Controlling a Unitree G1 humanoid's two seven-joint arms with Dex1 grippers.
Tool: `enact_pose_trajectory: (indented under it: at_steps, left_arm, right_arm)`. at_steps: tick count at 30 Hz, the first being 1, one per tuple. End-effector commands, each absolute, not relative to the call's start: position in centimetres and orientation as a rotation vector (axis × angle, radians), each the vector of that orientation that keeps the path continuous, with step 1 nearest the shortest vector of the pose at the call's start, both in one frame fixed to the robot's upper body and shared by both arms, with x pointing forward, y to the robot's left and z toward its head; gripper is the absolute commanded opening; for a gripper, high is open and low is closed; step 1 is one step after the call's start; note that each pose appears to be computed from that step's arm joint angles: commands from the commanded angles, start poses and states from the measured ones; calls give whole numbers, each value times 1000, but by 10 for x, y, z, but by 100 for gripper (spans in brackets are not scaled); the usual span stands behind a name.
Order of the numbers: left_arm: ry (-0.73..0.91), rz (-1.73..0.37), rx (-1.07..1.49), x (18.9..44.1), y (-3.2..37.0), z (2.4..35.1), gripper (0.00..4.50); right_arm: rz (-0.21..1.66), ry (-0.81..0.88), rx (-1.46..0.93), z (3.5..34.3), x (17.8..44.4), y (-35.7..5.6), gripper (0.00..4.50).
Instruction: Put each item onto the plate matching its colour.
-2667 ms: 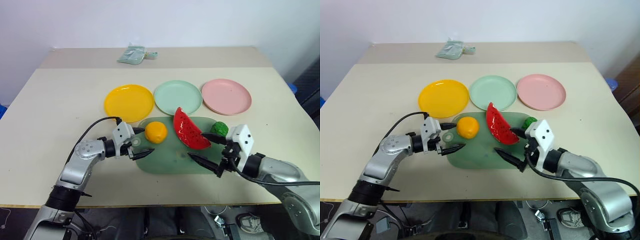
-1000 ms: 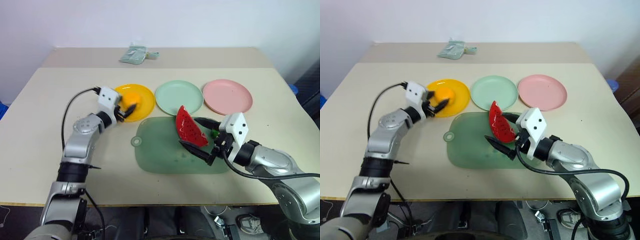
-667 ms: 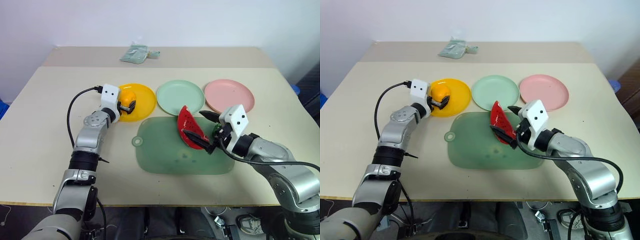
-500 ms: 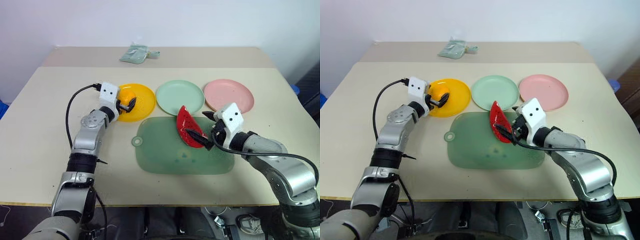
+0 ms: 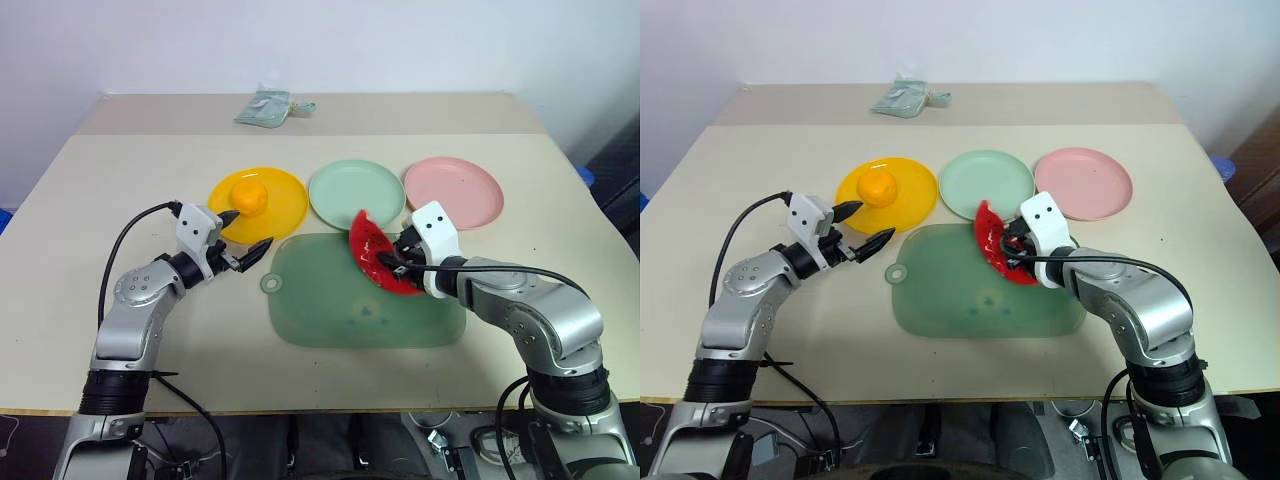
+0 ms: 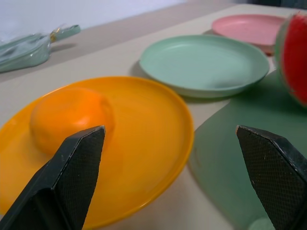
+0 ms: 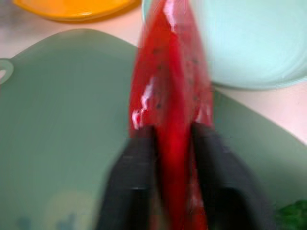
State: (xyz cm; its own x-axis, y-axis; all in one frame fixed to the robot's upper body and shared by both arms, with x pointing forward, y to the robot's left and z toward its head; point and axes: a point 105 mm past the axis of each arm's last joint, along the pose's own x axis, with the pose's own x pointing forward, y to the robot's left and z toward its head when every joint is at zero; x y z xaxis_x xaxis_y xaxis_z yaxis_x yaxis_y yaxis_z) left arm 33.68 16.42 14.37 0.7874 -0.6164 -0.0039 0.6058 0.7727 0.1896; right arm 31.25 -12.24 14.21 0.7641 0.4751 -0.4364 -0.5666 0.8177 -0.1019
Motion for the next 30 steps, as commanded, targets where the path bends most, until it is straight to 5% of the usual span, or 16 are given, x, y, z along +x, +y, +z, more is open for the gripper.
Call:
enact_pose_trajectory:
  at_steps: [1,4,8,13,18,23,30]
  left_arm:
    - [-93,-673,180,333,158,151,450]
    - [-83,-704,162,329,152,149,450]
    - [-70,-802,149,319,135,146,450]
    - [-54,-927,117,306,107,143,450]
    - [-63,-933,100,306,96,144,450]
    - [-64,-944,103,301,93,144,450]
    - [-79,-867,133,302,106,143,450]
  right_arm:
    - [577,301,-316,166,315,-121,2]
    - [588,162,-346,199,320,-124,2]
    - [384,100,-365,225,346,-163,2]
    - [87,125,-259,217,391,-223,2]
    - [49,108,-216,208,419,-238,2]
    - [70,21,-261,220,421,-241,236]
    - [341,-41,-405,221,368,-225,236]
